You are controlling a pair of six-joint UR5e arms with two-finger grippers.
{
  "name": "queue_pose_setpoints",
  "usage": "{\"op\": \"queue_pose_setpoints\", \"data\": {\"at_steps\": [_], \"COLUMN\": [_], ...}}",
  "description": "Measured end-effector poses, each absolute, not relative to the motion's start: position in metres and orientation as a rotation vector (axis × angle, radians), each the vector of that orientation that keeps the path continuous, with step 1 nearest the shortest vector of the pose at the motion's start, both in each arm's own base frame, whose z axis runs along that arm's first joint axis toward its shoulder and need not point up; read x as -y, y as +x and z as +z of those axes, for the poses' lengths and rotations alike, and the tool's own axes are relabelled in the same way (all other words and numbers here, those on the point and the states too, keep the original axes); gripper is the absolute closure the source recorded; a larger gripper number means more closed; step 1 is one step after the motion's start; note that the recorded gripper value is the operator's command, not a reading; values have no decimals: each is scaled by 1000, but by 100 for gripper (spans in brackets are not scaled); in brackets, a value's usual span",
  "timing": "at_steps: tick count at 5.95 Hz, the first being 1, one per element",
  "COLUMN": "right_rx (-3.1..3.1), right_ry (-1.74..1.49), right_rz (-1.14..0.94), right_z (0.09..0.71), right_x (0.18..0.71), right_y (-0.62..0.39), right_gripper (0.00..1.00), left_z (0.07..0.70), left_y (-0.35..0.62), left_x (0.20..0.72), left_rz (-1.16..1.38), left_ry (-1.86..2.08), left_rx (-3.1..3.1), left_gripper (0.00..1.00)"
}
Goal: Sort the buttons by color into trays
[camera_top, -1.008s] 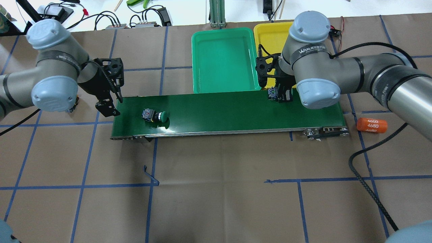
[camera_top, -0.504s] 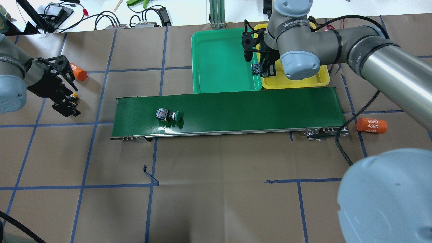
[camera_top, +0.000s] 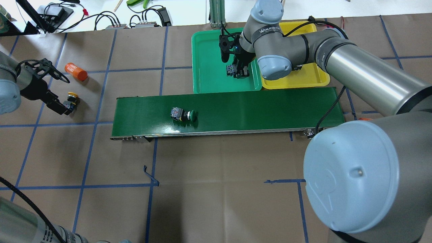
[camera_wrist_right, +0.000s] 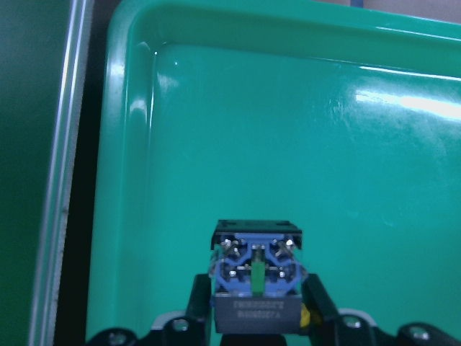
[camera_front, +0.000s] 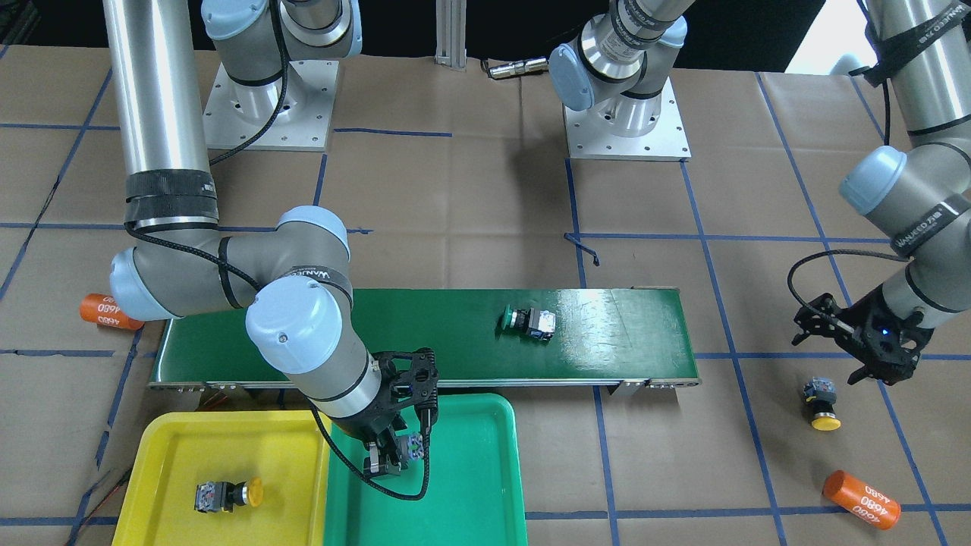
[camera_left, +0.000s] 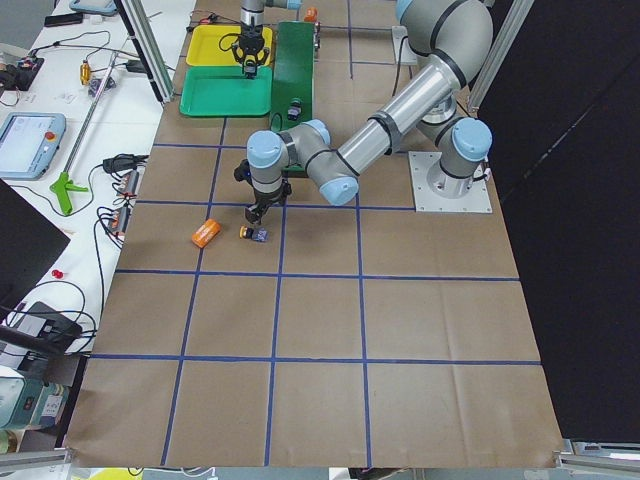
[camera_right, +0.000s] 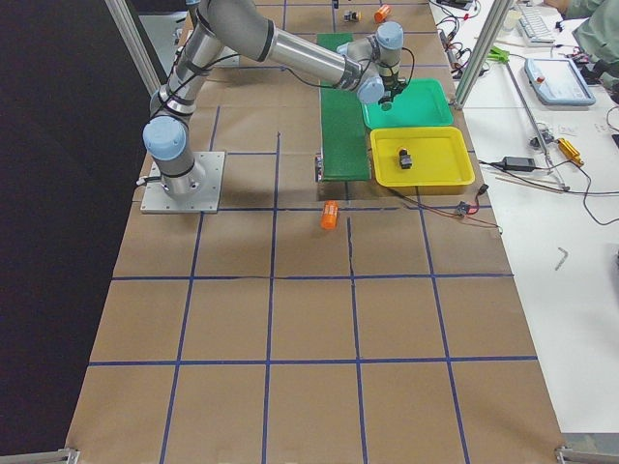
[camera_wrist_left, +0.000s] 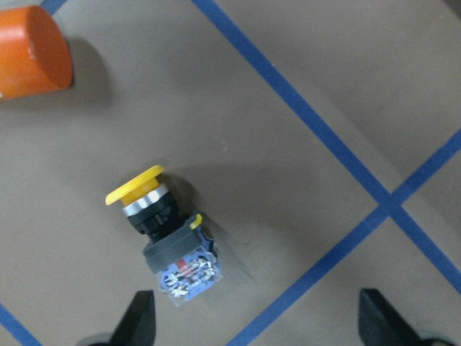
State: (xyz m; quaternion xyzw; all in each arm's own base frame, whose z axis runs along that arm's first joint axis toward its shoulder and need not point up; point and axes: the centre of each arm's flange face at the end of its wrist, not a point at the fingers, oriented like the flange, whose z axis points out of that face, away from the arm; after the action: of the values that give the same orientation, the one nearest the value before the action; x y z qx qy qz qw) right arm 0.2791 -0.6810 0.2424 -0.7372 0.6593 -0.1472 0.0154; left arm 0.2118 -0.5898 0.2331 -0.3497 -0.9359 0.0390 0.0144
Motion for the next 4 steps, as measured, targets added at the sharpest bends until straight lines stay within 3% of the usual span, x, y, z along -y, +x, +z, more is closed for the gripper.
{"op": "queue_pose_setpoints", "data": {"at_steps": [2,4], "right_rx": [-2113,-2142], "right_ry": [-2298,-2272], "right_rz": [-367,-177], "right_z": [286,348], "right_x": [666,614], "right_y": [265,240], "right_gripper": [0,0], "left_z": [202,174], "left_y": [227,232], "left_x": [611,615], "left_rz": [128,94], "left_ry": [-997,-967], "left_rx": [2958,2950], "left_gripper": [3,91]}}
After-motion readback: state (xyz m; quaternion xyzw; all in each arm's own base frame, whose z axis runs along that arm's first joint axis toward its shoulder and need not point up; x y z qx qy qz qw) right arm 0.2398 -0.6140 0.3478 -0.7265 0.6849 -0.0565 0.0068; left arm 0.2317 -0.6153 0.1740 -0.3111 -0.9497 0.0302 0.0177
